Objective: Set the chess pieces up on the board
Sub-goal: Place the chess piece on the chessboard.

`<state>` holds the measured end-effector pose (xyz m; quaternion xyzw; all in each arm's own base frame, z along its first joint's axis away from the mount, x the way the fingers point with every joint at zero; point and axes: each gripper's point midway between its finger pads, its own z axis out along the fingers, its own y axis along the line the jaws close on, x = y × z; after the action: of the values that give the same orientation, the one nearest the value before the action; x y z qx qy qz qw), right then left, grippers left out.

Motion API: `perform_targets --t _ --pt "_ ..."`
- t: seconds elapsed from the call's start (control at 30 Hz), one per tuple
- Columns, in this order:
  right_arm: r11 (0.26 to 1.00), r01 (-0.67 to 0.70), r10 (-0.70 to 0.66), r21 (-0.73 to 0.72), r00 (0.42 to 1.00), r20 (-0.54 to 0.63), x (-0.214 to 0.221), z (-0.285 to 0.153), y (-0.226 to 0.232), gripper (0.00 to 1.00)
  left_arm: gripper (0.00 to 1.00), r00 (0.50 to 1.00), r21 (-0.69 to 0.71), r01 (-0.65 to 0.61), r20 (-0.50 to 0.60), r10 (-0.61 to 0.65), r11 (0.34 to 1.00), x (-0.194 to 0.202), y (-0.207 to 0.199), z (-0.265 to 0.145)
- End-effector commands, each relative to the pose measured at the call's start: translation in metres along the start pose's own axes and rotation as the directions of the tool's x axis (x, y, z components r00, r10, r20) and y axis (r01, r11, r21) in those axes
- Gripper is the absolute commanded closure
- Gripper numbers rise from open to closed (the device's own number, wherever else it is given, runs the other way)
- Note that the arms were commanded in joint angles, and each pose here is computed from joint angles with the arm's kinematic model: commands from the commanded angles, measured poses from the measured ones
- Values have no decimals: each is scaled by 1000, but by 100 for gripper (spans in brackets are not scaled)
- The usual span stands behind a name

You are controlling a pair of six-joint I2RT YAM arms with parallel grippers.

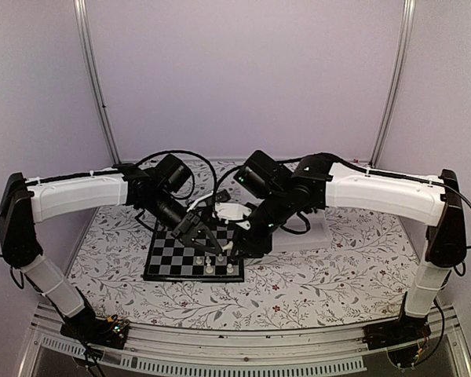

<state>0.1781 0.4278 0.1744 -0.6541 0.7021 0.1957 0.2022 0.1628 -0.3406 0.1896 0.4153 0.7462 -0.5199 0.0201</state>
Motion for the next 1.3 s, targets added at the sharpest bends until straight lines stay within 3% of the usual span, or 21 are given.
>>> perform_targets --t 0.0,0.3,0.8,1.07,1.27 --pt "995 91 -84 -29 981 172 -41 -36 23 50 100 998 86 -35 47 31 996 -10 -3 -1" --pt "997 73 -67 -21 977 203 -37 -61 31 50 100 999 149 -17 53 9 989 -7 -3 -1" --pt "997 75 -72 -31 993 96 -18 -22 24 50 100 999 174 -4 37 -3 985 -6 -6 2" --pt "997 77 -74 -31 994 79 -16 -18 24 79 98 999 160 -2 37 -4 987 -9 -4 2" --pt "999 37 -36 -4 995 88 -19 -23 19 95 68 996 51 -37 78 33 998 -15 -1 -7"
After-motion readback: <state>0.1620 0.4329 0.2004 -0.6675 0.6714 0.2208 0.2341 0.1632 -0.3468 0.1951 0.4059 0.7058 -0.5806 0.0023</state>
